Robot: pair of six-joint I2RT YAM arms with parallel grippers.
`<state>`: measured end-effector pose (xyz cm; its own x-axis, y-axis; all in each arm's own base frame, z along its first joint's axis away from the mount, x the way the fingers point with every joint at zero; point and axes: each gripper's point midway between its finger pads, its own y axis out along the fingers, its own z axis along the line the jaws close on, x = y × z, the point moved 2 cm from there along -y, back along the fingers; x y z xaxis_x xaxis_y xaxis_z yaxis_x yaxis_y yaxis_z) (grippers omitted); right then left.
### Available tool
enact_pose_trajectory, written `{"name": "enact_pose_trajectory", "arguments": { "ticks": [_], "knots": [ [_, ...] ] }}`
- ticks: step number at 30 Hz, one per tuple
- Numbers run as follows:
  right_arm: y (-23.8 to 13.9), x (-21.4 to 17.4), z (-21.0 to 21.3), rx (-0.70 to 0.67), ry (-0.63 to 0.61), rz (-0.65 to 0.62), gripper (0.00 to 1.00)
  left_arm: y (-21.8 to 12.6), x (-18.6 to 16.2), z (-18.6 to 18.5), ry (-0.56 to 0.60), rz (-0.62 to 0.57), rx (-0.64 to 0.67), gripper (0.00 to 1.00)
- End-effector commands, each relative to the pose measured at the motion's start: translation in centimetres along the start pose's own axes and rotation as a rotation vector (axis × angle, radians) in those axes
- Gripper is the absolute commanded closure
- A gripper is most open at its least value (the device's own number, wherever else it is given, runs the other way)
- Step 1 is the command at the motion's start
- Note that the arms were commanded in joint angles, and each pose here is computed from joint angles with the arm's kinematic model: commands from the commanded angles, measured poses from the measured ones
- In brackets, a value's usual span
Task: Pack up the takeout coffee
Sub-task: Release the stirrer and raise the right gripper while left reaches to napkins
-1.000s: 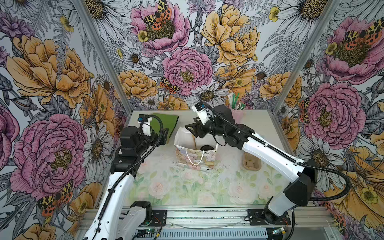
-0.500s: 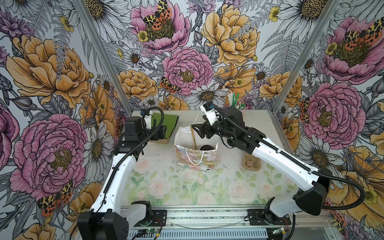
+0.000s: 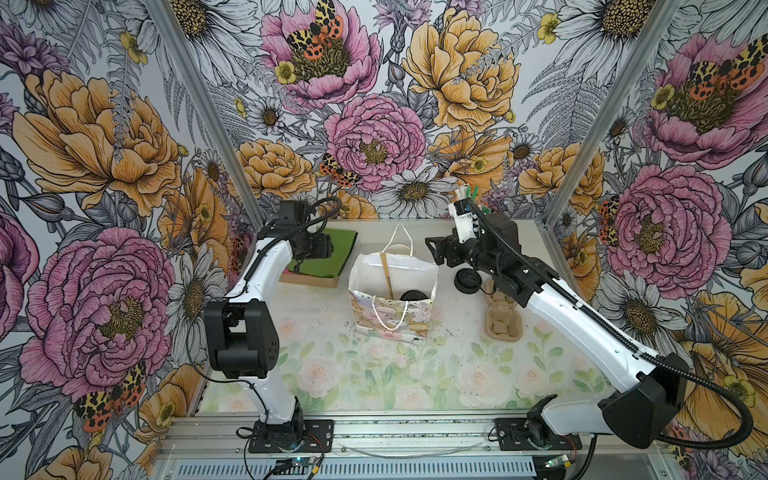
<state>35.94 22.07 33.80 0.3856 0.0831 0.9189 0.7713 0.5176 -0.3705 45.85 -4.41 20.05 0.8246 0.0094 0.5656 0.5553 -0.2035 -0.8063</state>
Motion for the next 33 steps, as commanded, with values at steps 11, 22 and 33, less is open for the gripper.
{"name": "enact_pose_trajectory", "arguments": {
  "ticks": [11, 22, 33],
  "knots": [
    [-2.6, 0.7, -0.7, -0.006, 0.065, -0.040, 0.05, 11.2, 2.9, -1.3, 0.102, 0.121, 0.069, 0.48],
    [-3.6, -0.4, -1.3, -0.044, 0.071, -0.011, 0.04, 14.2, 6.3, -3.1, 0.080, 0.045, 0.026, 0.49],
    [-3.1, -0.4, -1.3, -0.036, 0.067, 0.006, 0.04, 15.9, 6.3, -3.2, 0.080, 0.047, 0.025, 0.54]
  ]
}}
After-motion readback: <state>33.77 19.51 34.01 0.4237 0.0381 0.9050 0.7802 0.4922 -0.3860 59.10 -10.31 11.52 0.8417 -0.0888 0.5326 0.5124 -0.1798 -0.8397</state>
